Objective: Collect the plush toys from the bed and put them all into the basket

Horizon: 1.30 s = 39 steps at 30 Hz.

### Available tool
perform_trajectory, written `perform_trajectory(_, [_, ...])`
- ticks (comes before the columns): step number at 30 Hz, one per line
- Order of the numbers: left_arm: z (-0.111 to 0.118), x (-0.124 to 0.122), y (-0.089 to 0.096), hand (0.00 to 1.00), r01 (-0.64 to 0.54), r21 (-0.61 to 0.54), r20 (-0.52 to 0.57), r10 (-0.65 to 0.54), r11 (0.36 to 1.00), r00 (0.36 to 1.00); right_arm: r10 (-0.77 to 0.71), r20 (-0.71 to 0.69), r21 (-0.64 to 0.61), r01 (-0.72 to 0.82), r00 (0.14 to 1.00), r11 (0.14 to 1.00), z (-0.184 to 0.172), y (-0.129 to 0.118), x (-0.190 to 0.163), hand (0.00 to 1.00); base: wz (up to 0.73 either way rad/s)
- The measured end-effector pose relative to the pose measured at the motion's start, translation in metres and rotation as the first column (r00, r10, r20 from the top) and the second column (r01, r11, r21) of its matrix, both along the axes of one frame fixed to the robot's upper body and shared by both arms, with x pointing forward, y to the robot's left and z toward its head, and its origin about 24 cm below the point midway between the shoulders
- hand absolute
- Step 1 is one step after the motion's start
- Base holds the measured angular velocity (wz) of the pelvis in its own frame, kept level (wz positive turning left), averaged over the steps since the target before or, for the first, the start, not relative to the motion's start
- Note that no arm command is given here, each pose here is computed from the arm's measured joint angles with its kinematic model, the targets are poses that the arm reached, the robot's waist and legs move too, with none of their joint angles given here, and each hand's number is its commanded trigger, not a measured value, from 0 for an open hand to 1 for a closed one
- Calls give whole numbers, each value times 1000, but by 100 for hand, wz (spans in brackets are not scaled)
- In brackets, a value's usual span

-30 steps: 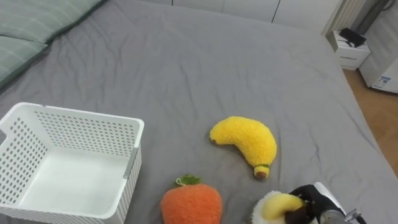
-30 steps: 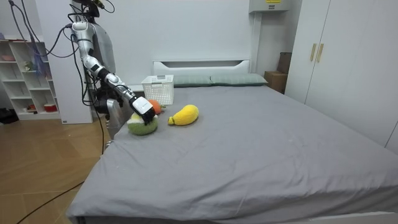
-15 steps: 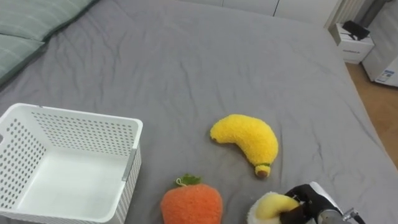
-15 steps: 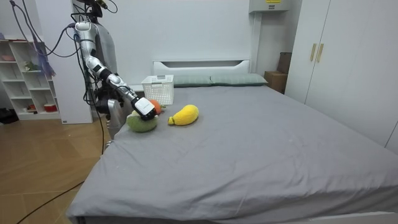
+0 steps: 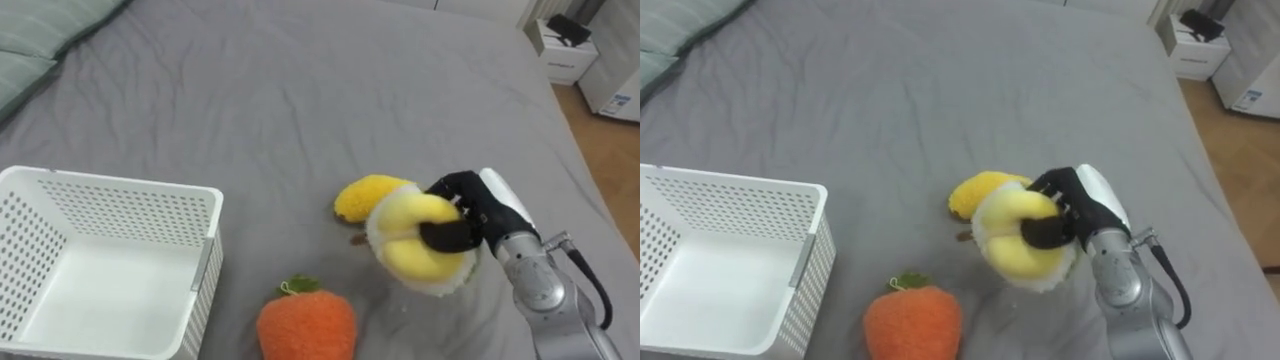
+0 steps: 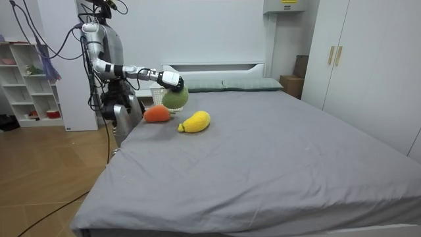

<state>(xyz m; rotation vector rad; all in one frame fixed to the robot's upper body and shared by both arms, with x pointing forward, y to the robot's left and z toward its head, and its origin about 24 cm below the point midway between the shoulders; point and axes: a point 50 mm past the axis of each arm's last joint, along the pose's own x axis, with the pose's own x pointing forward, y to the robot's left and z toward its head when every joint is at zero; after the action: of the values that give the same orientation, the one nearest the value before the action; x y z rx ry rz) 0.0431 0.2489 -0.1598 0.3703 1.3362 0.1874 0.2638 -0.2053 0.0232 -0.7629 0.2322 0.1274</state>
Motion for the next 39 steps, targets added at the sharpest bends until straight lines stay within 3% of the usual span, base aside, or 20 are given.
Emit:
perform_trajectory(9, [1,14,-3,0,13,-5,40,-12,1000,999,52,96,8,-53,994,999,34,13,24,100,3])
perform_trajectory(14, [0,12,-4,0,8,-10,28,-7,1000,1000,113,134,1,-114,985,993,51,33,40,100,13])
perform_trajectory(26, [-1,-5,-2,0,-5,-7,-41,5,1000,999,180,124,6,-183,976,983,62,49,51,100,26])
perform_trajectory(39, [2,11,-1,0,4,-6,-15,-4,1000,1000,274,93,-13,-274,957,962,66,87,65,100,19])
